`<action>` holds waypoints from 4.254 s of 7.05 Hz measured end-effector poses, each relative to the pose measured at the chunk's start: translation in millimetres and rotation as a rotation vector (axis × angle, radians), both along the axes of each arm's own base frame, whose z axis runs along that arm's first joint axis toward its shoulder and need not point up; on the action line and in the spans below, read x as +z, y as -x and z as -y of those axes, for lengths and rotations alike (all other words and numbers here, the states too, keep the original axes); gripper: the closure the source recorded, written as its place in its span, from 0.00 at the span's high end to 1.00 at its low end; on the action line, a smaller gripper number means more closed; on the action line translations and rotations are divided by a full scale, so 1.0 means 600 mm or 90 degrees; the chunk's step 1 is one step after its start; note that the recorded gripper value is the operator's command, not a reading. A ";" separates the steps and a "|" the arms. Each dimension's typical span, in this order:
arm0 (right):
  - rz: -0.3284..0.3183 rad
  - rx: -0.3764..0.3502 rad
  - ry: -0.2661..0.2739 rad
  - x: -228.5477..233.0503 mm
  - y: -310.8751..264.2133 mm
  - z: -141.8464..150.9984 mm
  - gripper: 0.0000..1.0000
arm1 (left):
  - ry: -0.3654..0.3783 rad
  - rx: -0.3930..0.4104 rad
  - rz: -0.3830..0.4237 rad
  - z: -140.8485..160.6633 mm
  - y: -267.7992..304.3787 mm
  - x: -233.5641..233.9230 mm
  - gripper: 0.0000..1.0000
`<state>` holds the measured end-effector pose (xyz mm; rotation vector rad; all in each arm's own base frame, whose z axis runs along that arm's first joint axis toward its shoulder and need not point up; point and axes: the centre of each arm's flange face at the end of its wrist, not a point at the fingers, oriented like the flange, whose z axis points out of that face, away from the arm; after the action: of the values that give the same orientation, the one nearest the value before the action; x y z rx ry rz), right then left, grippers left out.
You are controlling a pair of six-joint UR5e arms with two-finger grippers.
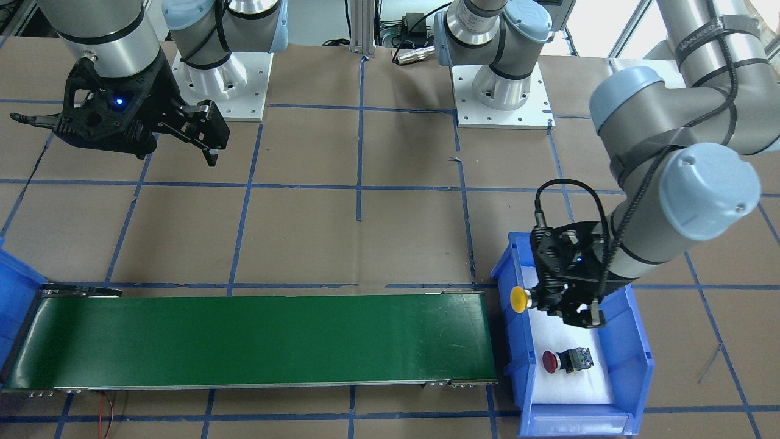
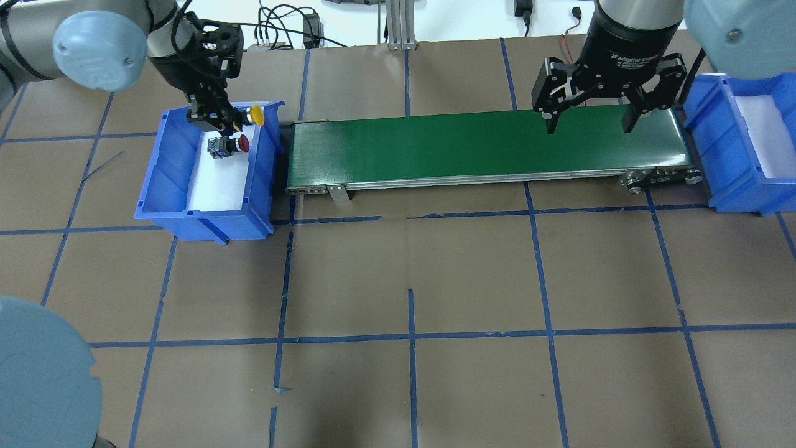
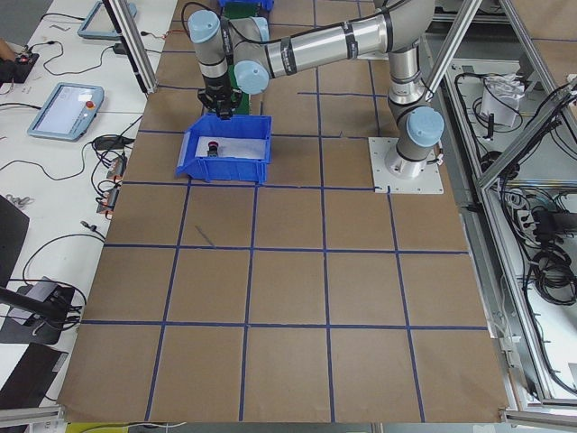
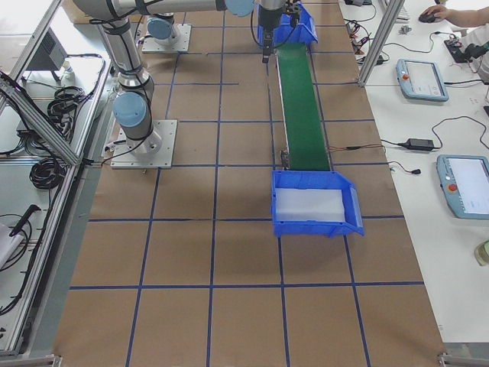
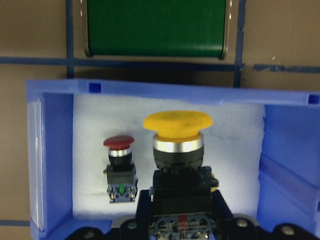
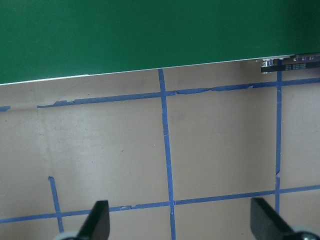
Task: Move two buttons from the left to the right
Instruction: 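Carry the yellow button onto the conveyor belt and open the left gripper, then move the left gripper back into the bin over the red button, then grasp the red-capped push button with the left gripper and lift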
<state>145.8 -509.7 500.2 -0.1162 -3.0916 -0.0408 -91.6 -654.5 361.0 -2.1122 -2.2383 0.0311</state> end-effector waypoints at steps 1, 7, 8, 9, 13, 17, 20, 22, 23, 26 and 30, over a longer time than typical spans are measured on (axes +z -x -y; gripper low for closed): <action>0.001 -0.001 0.000 -0.001 0.001 0.001 1.00 | -0.014 0.009 -0.004 -0.001 0.056 -0.022 0.20; 0.016 0.004 -0.035 -0.008 0.030 0.000 1.00 | -0.025 0.011 0.001 0.030 0.163 -0.161 0.86; 0.015 0.009 -0.032 -0.003 0.032 -0.004 1.00 | -0.026 0.014 0.001 0.031 0.164 -0.169 0.94; 0.013 0.010 -0.026 0.004 0.032 -0.007 1.00 | -0.030 0.017 0.000 0.033 0.164 -0.177 0.94; 0.016 0.013 -0.001 0.018 0.027 -0.011 1.00 | -0.025 0.055 -0.002 -0.021 0.136 -0.041 0.94; 0.017 0.010 0.006 0.018 0.027 -0.009 1.00 | -0.013 0.035 -0.009 0.007 -0.103 -0.016 0.95; 0.017 0.009 -0.004 0.005 0.026 -0.010 1.00 | -0.006 -0.004 0.037 0.057 -0.166 -0.120 0.95; 0.018 0.009 -0.009 -0.005 0.026 -0.009 1.00 | -0.007 -0.012 0.047 0.080 -0.173 -0.189 0.95; 0.018 0.009 -0.008 -0.006 0.026 -0.009 1.00 | -0.004 -0.014 0.049 0.090 -0.172 -0.215 0.95; 0.017 0.010 -0.007 -0.006 0.026 -0.009 1.00 | 0.009 -0.012 0.052 0.100 -0.176 -0.238 0.93; 0.018 0.013 -0.009 -0.009 0.026 -0.009 1.00 | 0.005 -0.015 0.047 0.103 -0.179 -0.260 0.21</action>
<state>130.1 -504.4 494.8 -0.0836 -3.1194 -0.0647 15.8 -716.1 205.3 -2.1782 -2.2565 -0.0415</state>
